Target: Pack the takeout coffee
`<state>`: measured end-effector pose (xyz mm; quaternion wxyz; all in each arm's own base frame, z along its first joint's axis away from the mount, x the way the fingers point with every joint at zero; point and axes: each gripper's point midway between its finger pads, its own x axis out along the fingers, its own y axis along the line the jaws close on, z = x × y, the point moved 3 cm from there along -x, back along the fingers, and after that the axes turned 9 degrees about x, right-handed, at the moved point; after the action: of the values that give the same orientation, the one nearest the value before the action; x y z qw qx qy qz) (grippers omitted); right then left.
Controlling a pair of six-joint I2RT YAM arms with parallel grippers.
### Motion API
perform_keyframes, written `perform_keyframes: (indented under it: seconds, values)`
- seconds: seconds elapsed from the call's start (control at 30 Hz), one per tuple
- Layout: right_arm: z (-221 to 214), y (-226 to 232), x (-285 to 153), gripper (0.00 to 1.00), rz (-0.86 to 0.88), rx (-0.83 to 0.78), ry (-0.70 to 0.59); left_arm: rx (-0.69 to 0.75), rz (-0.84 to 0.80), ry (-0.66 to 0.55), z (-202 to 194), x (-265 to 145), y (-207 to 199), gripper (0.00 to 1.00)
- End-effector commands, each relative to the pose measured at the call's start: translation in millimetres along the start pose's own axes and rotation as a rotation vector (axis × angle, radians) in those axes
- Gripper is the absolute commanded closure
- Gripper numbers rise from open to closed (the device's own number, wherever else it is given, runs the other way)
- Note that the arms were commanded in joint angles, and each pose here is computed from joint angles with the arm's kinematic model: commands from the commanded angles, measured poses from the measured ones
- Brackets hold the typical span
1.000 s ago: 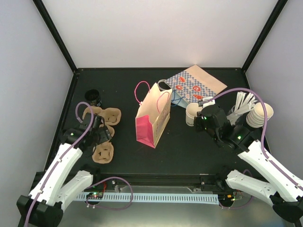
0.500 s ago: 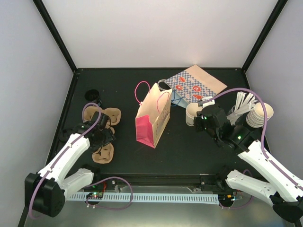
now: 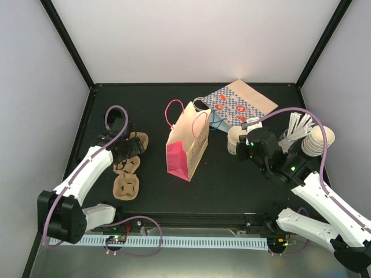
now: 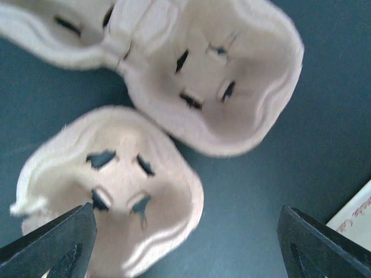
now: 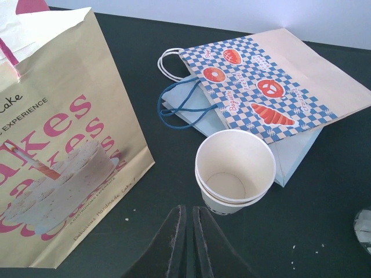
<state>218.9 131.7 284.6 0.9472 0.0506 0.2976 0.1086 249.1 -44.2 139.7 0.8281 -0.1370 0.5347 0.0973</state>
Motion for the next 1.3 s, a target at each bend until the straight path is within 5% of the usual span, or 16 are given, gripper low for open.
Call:
perform_keyframes:
  seconds: [0.0, 0.3, 0.47, 0.83, 1.27]
  values:
    - [4.4, 2.4, -2.9, 0.92, 0.03, 0.0, -0.026, 0.058, -0.05, -0.111, 45.6, 1.1, -8.9, 0.12]
    - [3.8, 9.8, -10.4, 0.92, 0.103, -0.004, -0.02, 0.068, 0.075, -0.07, 96.3, 30.3, 0.0, 0.13]
    - [4.4, 9.2, -18.5, 0.92, 0.119, -0.016, -0.019, 0.078, 0.087, -0.098, 103.6, 41.4, 6.0, 0.06]
    - [0.6, 3.8, -24.5, 0.92, 0.117, -0.004, -0.026, 0.062, -0.092, 0.036, 74.5, 75.7, -7.3, 0.09]
    - [4.6, 7.6, -23.3, 0.92, 0.126, 0.0, -0.026, 0.068, -0.236, 0.035, 53.8, 59.5, -34.4, 0.1]
